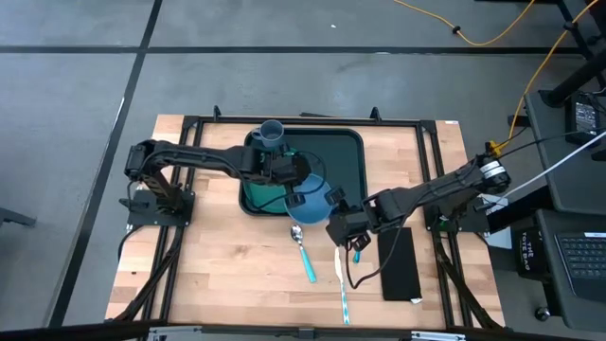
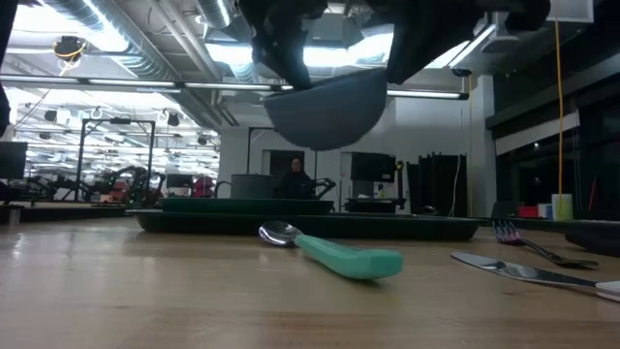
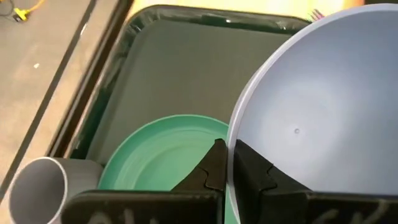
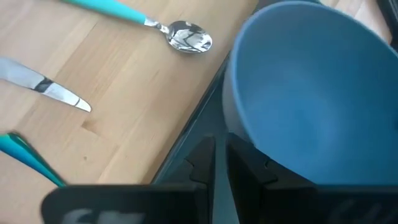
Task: Set up tray
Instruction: Put the blue bowl on the green plate on the black serving tray, then put the black napkin to the right of the green plate on the black serving tray
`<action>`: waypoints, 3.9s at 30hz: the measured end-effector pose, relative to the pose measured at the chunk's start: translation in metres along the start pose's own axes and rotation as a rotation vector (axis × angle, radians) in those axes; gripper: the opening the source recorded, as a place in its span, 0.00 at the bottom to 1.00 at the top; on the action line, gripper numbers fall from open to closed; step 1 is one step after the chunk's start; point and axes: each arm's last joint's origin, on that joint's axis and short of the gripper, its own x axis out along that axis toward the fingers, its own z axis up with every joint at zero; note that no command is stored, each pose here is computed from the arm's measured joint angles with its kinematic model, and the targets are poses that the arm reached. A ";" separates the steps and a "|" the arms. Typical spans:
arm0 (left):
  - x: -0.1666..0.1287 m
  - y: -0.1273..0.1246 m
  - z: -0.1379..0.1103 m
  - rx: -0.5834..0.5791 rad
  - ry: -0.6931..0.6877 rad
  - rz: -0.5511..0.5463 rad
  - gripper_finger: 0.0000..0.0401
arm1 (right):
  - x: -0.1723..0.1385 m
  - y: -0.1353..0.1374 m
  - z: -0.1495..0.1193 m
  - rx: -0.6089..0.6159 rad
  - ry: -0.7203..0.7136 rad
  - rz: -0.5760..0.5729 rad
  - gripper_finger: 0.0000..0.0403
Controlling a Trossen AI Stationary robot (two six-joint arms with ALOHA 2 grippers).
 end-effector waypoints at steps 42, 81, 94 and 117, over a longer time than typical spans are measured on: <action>0.027 0.079 -0.042 -0.218 0.297 0.104 0.01 | 0.011 0.055 -0.115 0.469 -0.366 -0.156 0.01; 0.072 0.139 -0.095 -0.468 0.367 -0.018 0.01 | 0.019 0.061 -0.121 0.547 -0.368 -0.138 0.02; 0.072 0.138 -0.095 -0.477 0.372 -0.016 0.05 | 0.019 0.061 -0.121 0.545 -0.367 -0.138 0.02; 0.020 0.137 -0.087 -0.460 0.248 -0.027 0.26 | 0.019 0.061 -0.121 0.545 -0.366 -0.137 0.02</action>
